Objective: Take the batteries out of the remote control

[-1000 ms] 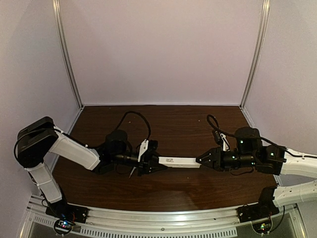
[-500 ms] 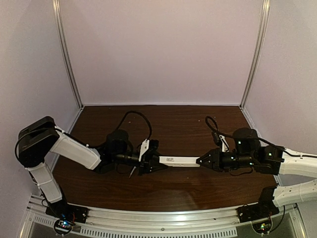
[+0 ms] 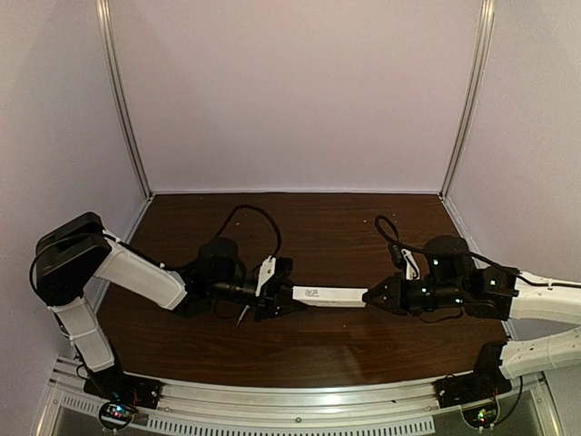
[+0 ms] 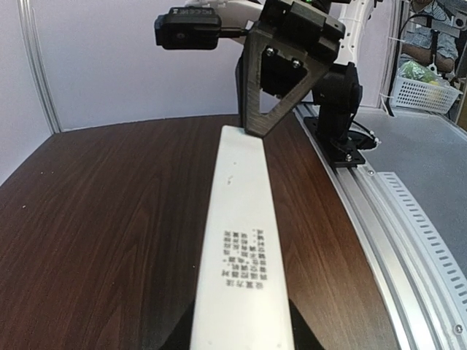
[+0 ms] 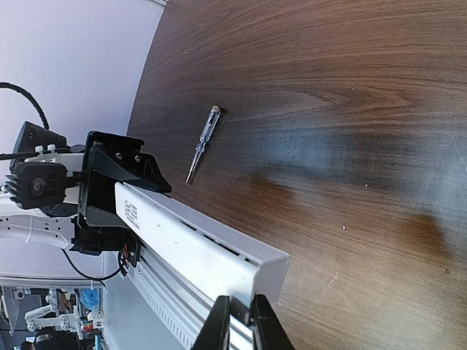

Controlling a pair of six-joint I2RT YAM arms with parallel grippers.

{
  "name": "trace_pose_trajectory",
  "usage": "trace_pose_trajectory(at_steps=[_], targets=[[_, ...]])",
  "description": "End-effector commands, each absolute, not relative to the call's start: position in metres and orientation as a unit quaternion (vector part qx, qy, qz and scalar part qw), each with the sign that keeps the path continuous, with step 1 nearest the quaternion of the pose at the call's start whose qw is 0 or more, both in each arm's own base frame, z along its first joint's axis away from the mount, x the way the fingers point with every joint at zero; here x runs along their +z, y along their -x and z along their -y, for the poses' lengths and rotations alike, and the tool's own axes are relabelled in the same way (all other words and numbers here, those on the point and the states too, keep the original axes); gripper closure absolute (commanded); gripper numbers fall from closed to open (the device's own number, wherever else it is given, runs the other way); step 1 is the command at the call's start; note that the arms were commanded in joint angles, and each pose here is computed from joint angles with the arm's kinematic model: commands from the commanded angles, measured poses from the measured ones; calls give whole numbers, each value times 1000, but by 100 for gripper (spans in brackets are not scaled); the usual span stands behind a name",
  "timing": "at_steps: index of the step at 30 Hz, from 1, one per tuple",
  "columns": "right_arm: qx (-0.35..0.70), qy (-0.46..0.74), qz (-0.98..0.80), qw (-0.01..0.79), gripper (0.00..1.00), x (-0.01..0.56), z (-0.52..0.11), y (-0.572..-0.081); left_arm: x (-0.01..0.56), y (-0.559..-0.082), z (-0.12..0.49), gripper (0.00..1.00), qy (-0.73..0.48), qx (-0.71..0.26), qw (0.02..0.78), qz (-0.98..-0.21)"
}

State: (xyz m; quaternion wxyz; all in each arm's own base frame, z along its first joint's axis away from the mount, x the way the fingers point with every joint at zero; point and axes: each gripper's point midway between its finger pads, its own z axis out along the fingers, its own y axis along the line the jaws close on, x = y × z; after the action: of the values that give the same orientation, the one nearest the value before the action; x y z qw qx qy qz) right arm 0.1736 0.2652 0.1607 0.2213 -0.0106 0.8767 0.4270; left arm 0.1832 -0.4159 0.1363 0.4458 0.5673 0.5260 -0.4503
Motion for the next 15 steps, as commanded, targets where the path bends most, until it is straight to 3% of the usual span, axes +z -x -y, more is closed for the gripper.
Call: trace_pose_trajectory(at_steps=[1,9,15], targets=[[445,26,-867,225,89,169,-273,-171,145,-198,423,100,-561,-436,474,-520],[442,29,-869,222,94,166,-275,-172,140,-201,426,100,-562,-435,469,-524],[443,30,-868,223,91,167,-277,-172,140,-201,427,100,-562,-435,469,-524]])
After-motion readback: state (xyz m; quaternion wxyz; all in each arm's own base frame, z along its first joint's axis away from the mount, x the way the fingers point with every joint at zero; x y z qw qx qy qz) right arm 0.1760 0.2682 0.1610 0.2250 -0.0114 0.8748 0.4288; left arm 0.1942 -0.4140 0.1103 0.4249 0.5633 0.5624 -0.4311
